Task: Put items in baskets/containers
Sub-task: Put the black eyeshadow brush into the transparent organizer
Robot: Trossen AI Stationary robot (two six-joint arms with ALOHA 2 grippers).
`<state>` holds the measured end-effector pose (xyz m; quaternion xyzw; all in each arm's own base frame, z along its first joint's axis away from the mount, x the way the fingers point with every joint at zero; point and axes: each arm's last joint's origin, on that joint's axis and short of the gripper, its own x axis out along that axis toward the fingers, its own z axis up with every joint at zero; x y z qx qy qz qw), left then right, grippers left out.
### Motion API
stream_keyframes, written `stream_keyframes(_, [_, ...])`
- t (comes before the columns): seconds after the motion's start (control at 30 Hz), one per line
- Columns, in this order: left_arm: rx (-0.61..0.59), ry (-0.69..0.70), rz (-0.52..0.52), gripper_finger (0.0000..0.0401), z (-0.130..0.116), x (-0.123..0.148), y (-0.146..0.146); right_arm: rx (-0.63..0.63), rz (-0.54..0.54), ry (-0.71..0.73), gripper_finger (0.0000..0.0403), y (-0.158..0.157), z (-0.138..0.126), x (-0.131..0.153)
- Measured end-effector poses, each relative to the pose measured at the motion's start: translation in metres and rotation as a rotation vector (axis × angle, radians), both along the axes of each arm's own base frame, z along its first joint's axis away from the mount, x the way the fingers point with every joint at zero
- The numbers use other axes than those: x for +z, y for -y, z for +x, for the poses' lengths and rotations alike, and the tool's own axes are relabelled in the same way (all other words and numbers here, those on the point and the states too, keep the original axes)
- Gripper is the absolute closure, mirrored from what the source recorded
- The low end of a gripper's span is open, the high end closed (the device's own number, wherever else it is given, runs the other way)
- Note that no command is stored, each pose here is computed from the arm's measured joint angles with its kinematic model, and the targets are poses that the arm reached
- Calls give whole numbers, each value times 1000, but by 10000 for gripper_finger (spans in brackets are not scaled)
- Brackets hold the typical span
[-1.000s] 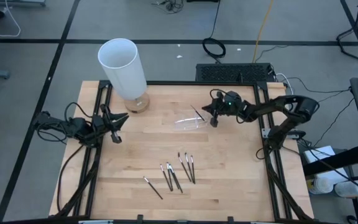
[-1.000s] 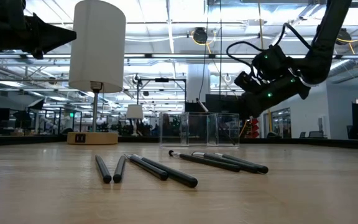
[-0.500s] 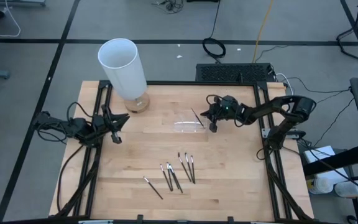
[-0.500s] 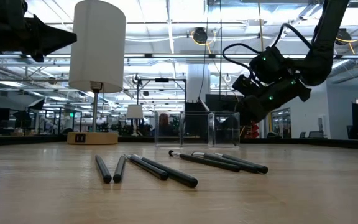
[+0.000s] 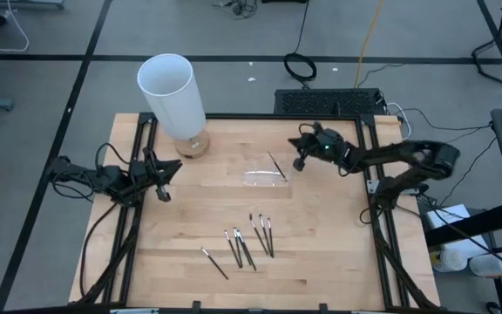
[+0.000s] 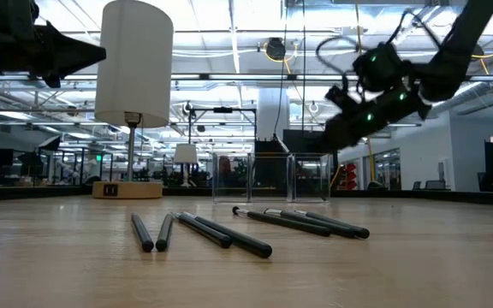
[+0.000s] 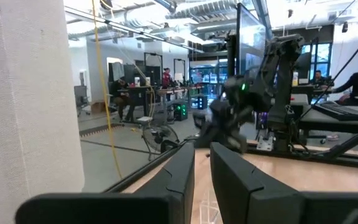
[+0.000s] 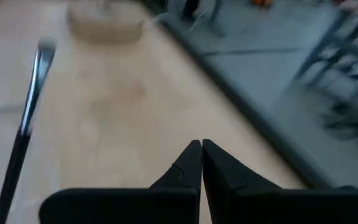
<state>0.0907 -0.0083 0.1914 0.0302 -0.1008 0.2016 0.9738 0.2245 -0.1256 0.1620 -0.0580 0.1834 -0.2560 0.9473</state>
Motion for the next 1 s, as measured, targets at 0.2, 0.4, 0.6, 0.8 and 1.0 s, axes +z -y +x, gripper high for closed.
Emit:
stream_keyframes(0.2, [-2, -6, -7, 341, 0, -1, 0, -21, -50, 17, 403, -30, -11, 43])
stream_keyframes(0.4, [-5, -1, -20, 341, 0, -1, 0, -6, -78, -37, 403, -90, -8, 75])
stream_keyframes(0.6, [-16, 34, -67, 341, 0, 1, 0, 96, -41, 14, 403, -152, 3, 87])
stream_keyframes(0.8, [-20, 52, -73, 340, -1, 2, 0, 168, -18, -56, 403, -214, 28, 114])
stream_keyframes(1.0, [-18, 51, -67, 341, -1, 2, 0, 168, -9, -238, 403, -258, 81, 150])
